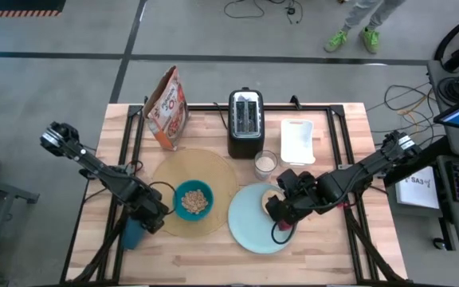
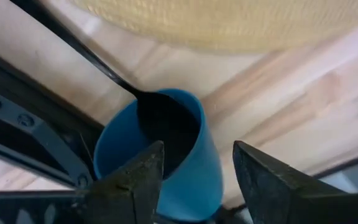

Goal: Arrange a breakfast setting
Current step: Adjust the blue cup

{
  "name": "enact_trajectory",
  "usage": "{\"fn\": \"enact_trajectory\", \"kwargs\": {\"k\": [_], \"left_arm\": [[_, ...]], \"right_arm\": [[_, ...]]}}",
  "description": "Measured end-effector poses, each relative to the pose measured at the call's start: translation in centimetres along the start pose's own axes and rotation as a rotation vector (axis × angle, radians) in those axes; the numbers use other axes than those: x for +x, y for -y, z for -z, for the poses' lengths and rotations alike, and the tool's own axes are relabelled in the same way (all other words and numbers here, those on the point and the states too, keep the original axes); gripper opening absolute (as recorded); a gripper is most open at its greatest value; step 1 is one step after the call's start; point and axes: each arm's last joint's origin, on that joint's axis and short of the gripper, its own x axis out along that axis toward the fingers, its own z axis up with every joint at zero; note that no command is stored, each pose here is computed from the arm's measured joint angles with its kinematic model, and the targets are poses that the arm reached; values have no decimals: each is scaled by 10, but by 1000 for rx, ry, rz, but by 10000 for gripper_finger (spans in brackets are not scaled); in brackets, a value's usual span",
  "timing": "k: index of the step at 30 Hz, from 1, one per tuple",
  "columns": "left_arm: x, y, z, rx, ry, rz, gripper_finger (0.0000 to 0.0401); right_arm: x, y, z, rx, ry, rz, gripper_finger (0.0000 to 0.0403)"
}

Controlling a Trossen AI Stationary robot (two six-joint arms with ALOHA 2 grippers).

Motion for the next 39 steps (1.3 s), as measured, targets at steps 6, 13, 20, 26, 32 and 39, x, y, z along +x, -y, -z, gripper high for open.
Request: {"fn": "enact_trajectory", "kwargs": {"k": [6, 13, 20, 26, 32, 39], "left_arm": [[6, 3, 0, 69, -91, -25, 157], [14, 6, -2, 126, -130, -60, 101], [19, 10, -4, 171, -152, -60, 40], [12, 10, -1, 152, -137, -35, 6], [-13, 14, 6, 101, -40, -59, 1], [-56, 21, 25, -13, 213, -134, 1]], "right_arm": [[0, 0, -1, 3, 20, 3, 306], [0, 0, -1, 9, 43, 8, 306], [0, 0, -1, 20, 49, 9, 306], [0, 0, -1, 22, 50, 9, 306], [0, 0, -1, 22, 50, 10, 306], [0, 0, -1, 21, 50, 10, 306]]}}
